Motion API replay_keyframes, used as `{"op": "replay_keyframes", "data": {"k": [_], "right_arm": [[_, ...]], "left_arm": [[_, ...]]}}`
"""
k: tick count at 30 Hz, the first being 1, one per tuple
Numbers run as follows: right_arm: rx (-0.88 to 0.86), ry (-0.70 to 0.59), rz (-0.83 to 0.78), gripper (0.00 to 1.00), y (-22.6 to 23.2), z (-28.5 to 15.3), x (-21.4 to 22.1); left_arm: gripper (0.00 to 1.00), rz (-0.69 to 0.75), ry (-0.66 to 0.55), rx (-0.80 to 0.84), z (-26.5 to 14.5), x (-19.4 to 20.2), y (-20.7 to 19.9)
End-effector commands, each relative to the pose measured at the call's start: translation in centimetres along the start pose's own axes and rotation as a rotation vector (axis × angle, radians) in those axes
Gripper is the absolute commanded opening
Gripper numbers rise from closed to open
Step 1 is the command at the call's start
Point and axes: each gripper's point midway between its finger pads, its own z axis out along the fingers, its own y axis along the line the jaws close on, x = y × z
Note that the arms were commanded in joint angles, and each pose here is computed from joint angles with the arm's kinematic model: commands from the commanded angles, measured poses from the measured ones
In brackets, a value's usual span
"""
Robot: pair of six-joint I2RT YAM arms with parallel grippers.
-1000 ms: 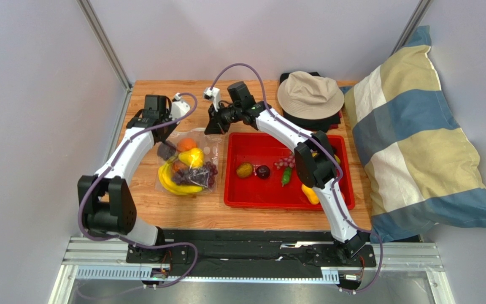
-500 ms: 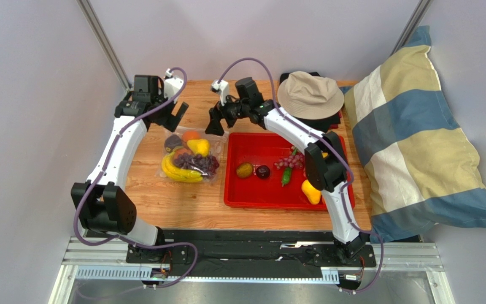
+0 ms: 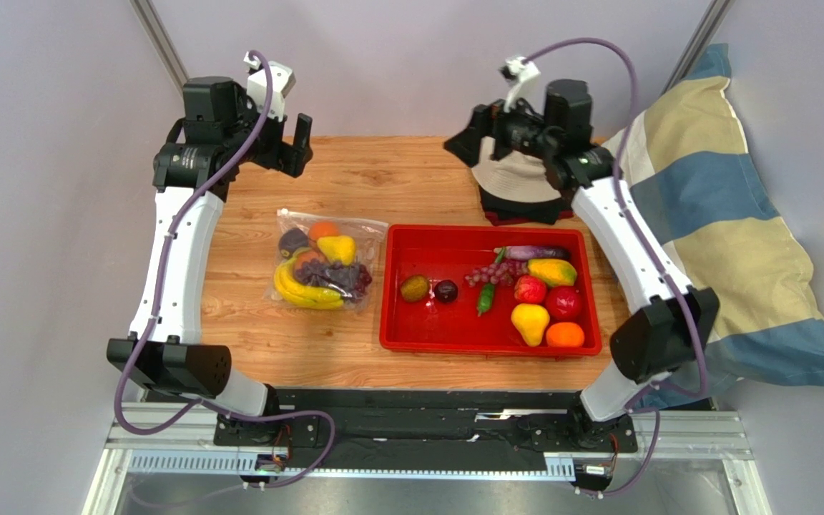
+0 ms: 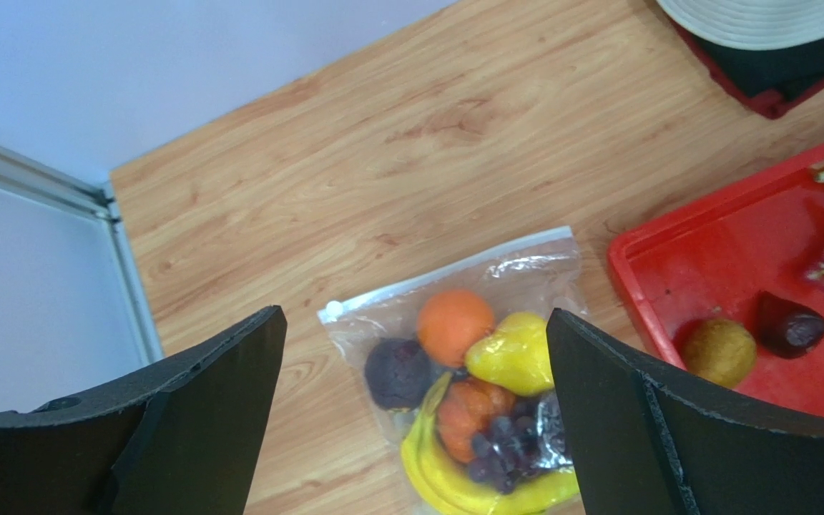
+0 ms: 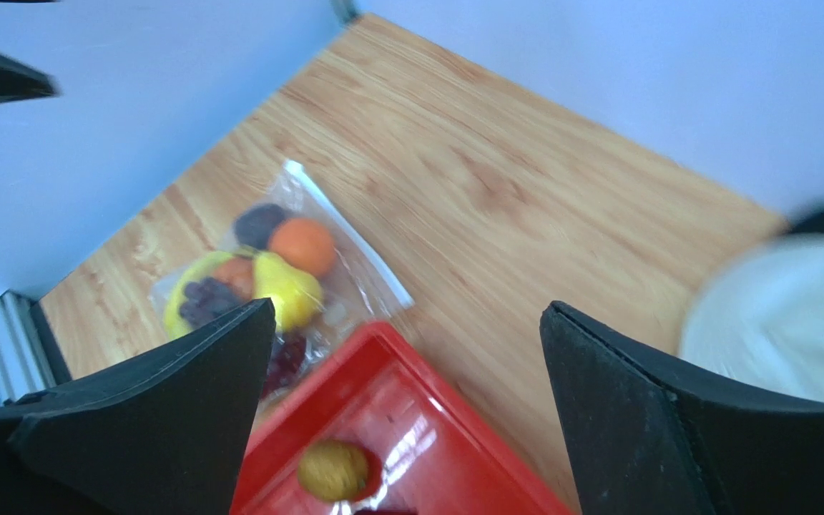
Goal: Place the food in the zip-top bag and seal the zipper
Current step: Reset both arms
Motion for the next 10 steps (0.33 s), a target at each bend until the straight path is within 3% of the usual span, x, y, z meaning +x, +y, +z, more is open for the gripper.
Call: {"op": "replay_keyframes", "data": {"k": [1, 5, 10], "right_arm": [[0.193, 0.113, 0.179, 0.99, -4.4, -4.5, 6.3], [0.282, 0.106, 0.165, 1.0, -5.1, -9.0, 7.9], [0.334, 0.12, 0.167, 1.0, -5.8, -11.3, 9.8]], "left_arm": [[0.99, -0.096, 0.059, 0.09, 1.1, 2.1, -1.9], [0.99, -0.156, 0.108, 0.09, 2.7, 4.3, -2.1], [0.99, -0.202, 0.143, 0.082, 4.2, 5.7, -2.0]]}}
